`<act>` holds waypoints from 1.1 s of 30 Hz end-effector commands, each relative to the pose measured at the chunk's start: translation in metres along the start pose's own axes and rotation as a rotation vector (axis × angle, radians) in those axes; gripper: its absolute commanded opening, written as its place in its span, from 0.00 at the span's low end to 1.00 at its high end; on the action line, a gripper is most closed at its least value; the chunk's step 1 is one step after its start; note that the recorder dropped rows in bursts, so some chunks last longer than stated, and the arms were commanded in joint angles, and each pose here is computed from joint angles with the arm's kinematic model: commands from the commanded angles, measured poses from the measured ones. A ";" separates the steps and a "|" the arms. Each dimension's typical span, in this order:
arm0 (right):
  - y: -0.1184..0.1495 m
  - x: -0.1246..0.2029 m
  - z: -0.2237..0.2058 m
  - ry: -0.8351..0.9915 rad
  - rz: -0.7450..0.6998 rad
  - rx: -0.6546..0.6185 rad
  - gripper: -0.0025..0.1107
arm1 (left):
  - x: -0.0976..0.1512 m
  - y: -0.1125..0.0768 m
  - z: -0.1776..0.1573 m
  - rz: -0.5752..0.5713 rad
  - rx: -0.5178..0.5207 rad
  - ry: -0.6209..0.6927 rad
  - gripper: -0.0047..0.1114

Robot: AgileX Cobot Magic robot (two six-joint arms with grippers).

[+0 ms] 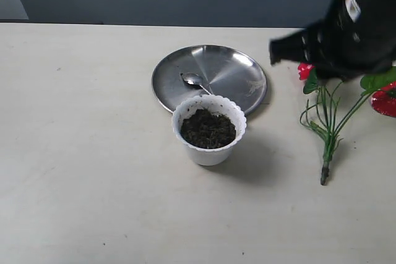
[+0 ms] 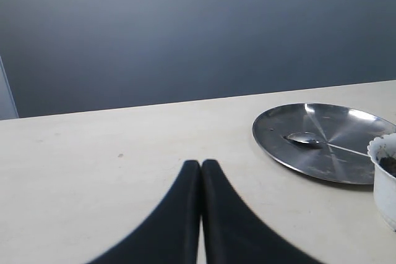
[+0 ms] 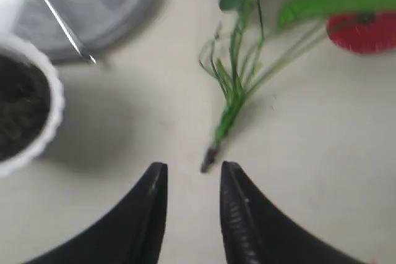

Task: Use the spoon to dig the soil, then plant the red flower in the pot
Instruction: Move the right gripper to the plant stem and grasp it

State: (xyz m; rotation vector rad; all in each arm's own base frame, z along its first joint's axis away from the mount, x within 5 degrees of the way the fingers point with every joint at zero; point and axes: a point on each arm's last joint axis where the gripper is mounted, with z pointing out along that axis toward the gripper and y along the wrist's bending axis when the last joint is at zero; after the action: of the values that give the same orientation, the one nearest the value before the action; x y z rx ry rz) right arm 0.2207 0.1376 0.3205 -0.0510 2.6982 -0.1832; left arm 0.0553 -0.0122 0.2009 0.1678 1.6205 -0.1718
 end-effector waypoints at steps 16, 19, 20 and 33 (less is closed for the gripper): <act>-0.004 0.057 0.107 -0.064 -0.030 0.141 0.60 | -0.001 0.000 0.000 0.004 0.006 -0.015 0.05; 0.000 0.054 0.115 -0.094 -0.005 0.140 0.60 | -0.001 0.000 0.000 0.004 0.006 -0.015 0.05; 0.003 0.054 0.118 -0.096 -0.002 0.123 0.60 | -0.001 0.000 0.000 0.004 0.006 -0.015 0.05; 0.011 0.051 0.151 -0.118 -0.067 0.226 0.60 | -0.001 0.000 0.000 0.004 0.006 -0.015 0.05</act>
State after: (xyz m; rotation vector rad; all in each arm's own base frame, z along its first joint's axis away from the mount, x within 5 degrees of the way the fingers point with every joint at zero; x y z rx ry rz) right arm 0.2364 0.1285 0.1617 -0.0505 2.5726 -0.4319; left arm 0.0553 -0.0122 0.2009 0.1678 1.6205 -0.1718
